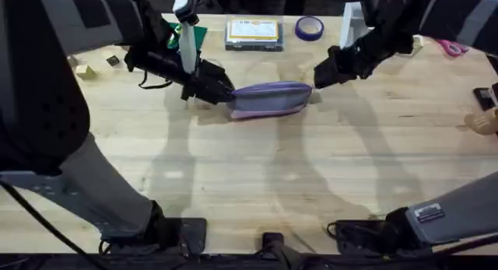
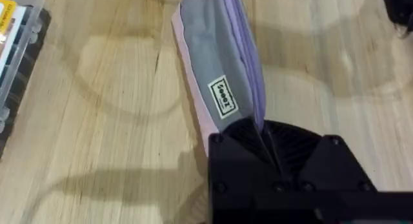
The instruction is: Unzip the bag, pick up the pens from the table one at a time and place them inside, then zip the bag closed.
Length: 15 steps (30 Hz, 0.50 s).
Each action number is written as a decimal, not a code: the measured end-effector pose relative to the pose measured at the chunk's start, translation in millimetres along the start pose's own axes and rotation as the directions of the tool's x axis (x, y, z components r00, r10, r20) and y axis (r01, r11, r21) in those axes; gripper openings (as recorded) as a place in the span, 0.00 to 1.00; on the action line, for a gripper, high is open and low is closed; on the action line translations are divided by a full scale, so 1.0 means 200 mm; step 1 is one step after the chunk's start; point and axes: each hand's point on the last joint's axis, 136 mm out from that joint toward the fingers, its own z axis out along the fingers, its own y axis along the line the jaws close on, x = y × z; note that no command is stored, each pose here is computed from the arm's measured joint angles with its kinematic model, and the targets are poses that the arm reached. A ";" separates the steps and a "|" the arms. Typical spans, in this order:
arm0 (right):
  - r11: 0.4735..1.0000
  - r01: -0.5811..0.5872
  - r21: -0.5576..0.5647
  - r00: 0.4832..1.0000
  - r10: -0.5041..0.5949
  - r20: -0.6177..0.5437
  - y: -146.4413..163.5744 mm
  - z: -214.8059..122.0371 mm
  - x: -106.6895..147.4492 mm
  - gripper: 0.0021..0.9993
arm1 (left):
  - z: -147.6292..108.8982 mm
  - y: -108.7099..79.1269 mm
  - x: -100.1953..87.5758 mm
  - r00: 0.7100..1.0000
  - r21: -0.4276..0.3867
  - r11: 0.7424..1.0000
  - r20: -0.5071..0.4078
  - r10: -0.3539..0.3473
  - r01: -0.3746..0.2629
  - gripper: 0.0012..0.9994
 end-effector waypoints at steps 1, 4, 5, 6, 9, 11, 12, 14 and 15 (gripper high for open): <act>1.000 -0.001 0.002 1.000 0.001 -0.004 0.00 0.00 0.01 0.03 | 0.00 0.00 0.00 1.000 0.000 1.000 0.000 -0.001 0.001 0.04; 0.998 -0.007 0.068 1.000 0.009 -0.024 -0.07 -0.01 0.03 0.36 | -0.01 0.00 0.03 0.999 -0.005 1.000 -0.033 -0.008 0.008 0.04; 0.996 -0.013 0.093 0.999 0.016 -0.028 -0.10 -0.01 0.04 0.50 | -0.02 0.01 0.05 0.999 -0.009 1.000 -0.041 -0.014 0.013 0.04; 0.993 -0.015 0.116 0.999 0.018 -0.027 -0.13 -0.02 0.04 0.65 | -0.03 0.01 0.05 0.999 -0.015 1.000 -0.043 -0.018 0.017 0.04; 0.988 -0.006 0.155 1.000 0.007 -0.011 -0.15 -0.06 0.03 0.98 | -0.04 0.02 0.07 0.999 -0.024 0.999 -0.046 -0.026 0.025 0.04; 0.986 0.008 0.165 1.000 -0.010 0.013 -0.13 -0.11 0.02 1.00 | -0.04 0.02 0.07 0.999 -0.023 0.999 -0.047 -0.027 0.026 0.04; 0.986 0.016 0.166 0.999 -0.021 0.028 -0.11 -0.14 0.02 1.00 | -0.04 0.02 0.07 0.999 -0.023 0.999 -0.047 -0.027 0.026 0.04; 0.985 0.032 0.171 0.997 -0.042 0.058 -0.08 -0.21 0.01 1.00 | -0.04 0.02 0.07 0.999 -0.023 0.999 -0.047 -0.027 0.026 0.04; 0.984 0.041 0.172 0.996 -0.054 0.071 -0.06 -0.24 0.01 1.00 | -0.04 0.02 0.07 0.999 -0.024 0.999 -0.047 -0.026 0.025 0.04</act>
